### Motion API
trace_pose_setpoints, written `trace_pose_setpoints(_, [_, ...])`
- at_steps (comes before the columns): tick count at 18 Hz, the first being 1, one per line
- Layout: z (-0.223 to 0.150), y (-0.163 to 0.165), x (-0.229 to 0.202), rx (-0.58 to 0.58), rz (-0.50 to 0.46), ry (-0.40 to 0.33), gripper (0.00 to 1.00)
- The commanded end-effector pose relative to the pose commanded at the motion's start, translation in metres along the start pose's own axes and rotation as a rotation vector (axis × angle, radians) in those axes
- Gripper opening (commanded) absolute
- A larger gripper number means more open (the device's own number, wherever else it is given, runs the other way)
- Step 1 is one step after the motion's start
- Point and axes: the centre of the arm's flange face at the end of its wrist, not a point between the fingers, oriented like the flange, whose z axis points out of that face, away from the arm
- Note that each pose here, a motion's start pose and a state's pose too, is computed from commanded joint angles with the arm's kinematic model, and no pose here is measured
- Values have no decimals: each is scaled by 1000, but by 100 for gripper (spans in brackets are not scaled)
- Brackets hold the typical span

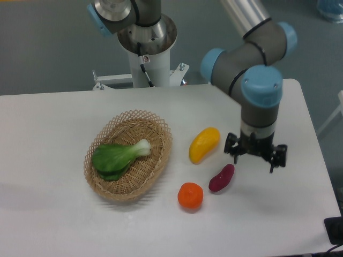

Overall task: Place the orange on the table
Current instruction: 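Raise the open gripper away from the orange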

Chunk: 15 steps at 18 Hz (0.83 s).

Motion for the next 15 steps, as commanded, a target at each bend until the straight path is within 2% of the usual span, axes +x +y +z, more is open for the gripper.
trace_pose_setpoints(5, [-5, 34, -13, -6, 34, 45, 100])
trace_pose_setpoints(15, [-1, 32, -7, -5, 43, 50, 100])
